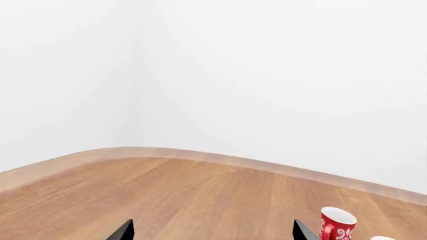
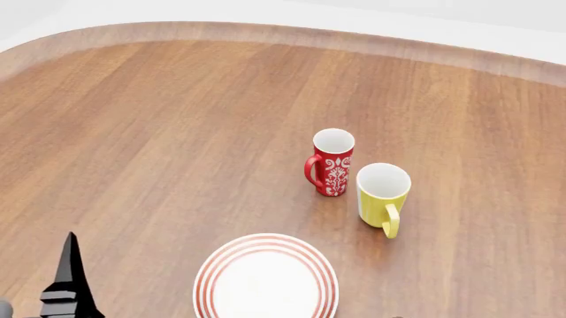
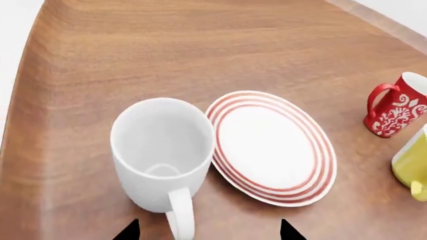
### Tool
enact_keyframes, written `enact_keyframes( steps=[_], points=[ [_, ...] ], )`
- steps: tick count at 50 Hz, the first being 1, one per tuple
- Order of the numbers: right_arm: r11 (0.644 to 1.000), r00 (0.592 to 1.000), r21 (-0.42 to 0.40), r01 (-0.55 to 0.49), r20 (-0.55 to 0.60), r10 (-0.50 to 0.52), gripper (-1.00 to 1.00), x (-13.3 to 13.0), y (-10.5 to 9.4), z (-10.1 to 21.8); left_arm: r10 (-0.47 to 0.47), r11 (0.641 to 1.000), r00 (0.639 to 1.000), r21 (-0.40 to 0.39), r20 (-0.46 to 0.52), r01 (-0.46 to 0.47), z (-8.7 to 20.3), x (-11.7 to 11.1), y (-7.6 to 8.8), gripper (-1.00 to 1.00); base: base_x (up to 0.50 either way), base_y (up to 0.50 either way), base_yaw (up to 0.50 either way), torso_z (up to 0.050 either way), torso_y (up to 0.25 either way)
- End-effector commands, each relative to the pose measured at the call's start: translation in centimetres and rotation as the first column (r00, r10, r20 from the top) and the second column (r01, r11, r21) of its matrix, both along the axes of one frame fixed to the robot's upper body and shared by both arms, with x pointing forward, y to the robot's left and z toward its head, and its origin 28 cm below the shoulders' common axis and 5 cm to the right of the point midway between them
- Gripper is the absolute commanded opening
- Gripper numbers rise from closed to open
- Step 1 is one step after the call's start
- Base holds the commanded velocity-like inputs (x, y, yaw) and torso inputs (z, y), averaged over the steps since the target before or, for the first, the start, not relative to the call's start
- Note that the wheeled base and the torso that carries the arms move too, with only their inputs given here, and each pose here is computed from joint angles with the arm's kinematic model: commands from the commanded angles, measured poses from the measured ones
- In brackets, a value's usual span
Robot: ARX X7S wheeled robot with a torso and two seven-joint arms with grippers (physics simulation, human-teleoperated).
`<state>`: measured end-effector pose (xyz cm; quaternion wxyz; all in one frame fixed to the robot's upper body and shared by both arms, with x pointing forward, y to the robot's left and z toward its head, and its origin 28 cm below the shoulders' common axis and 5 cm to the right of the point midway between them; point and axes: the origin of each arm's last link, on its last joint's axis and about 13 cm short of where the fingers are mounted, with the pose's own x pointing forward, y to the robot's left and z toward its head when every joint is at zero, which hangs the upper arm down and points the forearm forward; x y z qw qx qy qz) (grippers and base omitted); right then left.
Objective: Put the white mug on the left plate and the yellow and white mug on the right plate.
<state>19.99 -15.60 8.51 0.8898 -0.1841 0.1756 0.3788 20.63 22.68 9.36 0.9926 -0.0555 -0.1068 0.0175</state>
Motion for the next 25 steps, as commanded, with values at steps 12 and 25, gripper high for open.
enact_keyframes(
  steps=[12, 25],
  points=[
    [0.997, 0.995, 0.018, -0.071, -0.075, 0.072, 1.00, 2.4, 1.5, -2.4, 0.002, 1.000, 1.000, 0.001, 0.003, -0.002, 0.1, 0.0, 0.0, 1.00, 0.00, 0.00, 0.00, 0.000, 0.000],
    [0.993, 0.986, -0.006, -0.114, -0.123, 0.112, 1.00, 2.9, 1.2, -3.2, 0.001, 1.000, 1.000, 0.004, 0.005, -0.001, 0.2, 0.0, -0.1, 1.00, 0.00, 0.00, 0.00, 0.000, 0.000]
  ],
)
